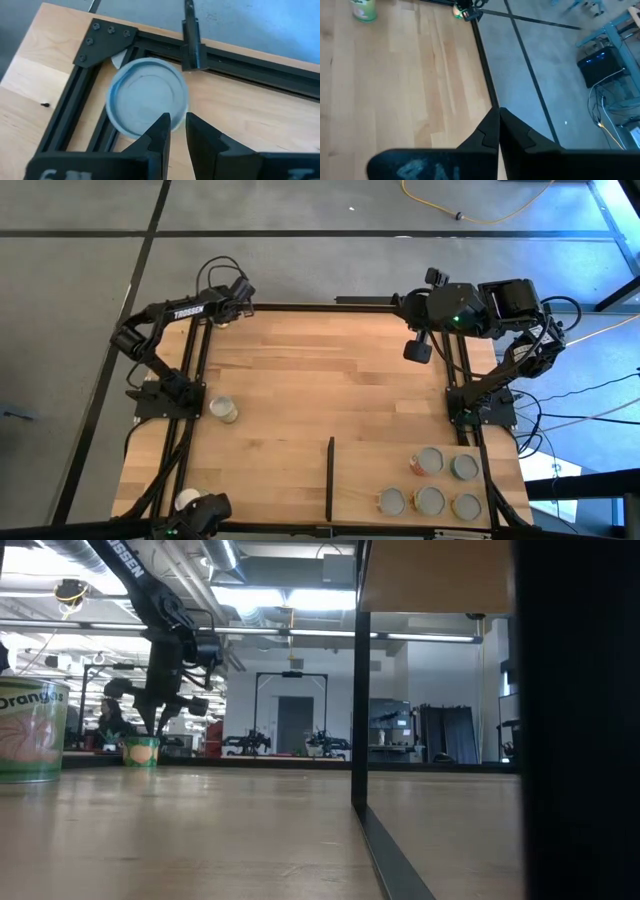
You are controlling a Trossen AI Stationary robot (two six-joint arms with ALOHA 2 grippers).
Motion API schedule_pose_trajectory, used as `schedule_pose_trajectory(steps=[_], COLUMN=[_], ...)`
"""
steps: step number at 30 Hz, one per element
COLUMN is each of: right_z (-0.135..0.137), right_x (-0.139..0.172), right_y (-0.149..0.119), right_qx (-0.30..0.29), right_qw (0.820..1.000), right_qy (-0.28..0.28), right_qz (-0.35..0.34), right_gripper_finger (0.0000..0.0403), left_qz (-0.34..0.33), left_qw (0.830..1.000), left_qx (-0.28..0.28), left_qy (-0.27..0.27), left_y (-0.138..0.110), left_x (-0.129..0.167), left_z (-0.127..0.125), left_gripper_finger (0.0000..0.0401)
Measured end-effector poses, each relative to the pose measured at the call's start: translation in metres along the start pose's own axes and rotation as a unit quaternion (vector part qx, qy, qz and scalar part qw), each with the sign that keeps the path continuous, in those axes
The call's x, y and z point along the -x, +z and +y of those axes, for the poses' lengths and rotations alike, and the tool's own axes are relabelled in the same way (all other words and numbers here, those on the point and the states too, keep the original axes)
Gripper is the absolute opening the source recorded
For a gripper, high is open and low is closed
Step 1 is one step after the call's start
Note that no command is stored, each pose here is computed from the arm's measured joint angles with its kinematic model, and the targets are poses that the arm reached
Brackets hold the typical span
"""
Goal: Pick and place cans onto a shelf
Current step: Put the canned peach on the shelf
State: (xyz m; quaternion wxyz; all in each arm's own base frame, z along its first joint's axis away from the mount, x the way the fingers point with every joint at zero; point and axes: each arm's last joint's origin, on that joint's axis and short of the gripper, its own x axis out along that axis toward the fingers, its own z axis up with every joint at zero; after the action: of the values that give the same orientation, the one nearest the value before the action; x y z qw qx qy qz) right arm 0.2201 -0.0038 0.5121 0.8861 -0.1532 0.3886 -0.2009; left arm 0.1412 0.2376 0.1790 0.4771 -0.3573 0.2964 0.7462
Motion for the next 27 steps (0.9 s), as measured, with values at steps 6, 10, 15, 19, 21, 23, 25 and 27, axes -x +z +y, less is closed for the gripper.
schedule_pose_trajectory(steps=[6, 10, 15, 19, 21, 23, 25, 27], right_z=[0.0, 0.0, 0.0, 0.0, 0.0, 0.0, -0.001, -0.002], right_x=[0.0, 0.0, 0.0, 0.0, 0.0, 0.0, 0.0, -0.001], right_y=[0.0, 0.0, 0.0, 0.0, 0.0, 0.0, 0.0, 0.0], right_qx=[0.006, 0.01, 0.013, 0.015, 0.016, 0.016, 0.015, 0.009], right_qw=[1.0, 1.0, 1.0, 1.0, 1.0, 1.0, 1.0, 1.0], right_qy=[0.0, 0.0, 0.0, 0.0, 0.0, 0.0, -0.001, -0.003], right_qz=[0.0, 0.0, 0.0, 0.0, 0.0, 0.0, 0.001, 0.002], right_gripper_finger=[0.0008, 0.0008, 0.0008, 0.0008, 0.0008, 0.0008, 0.0008, 0.0008], left_qz=[0.006, 0.007, 0.007, 0.008, 0.014, 0.018, 0.018, 0.02], left_qw=[1.0, 1.0, 1.0, 1.0, 0.999, 0.999, 0.999, 0.999], left_qx=[-0.003, -0.003, -0.004, -0.016, -0.029, -0.036, -0.038, -0.037], left_qy=[0.003, 0.004, 0.005, 0.019, 0.028, 0.032, 0.035, 0.033], left_y=[-0.001, -0.002, -0.002, -0.004, -0.007, -0.008, -0.009, -0.009], left_x=[-0.003, -0.003, -0.004, -0.009, -0.014, -0.016, -0.017, -0.017], left_z=[-0.001, -0.001, -0.001, -0.003, -0.005, -0.006, -0.006, -0.006], left_gripper_finger=[0.0053, 0.0053, 0.0053, 0.0053, 0.0053, 0.0053, 0.0053, 0.0053])
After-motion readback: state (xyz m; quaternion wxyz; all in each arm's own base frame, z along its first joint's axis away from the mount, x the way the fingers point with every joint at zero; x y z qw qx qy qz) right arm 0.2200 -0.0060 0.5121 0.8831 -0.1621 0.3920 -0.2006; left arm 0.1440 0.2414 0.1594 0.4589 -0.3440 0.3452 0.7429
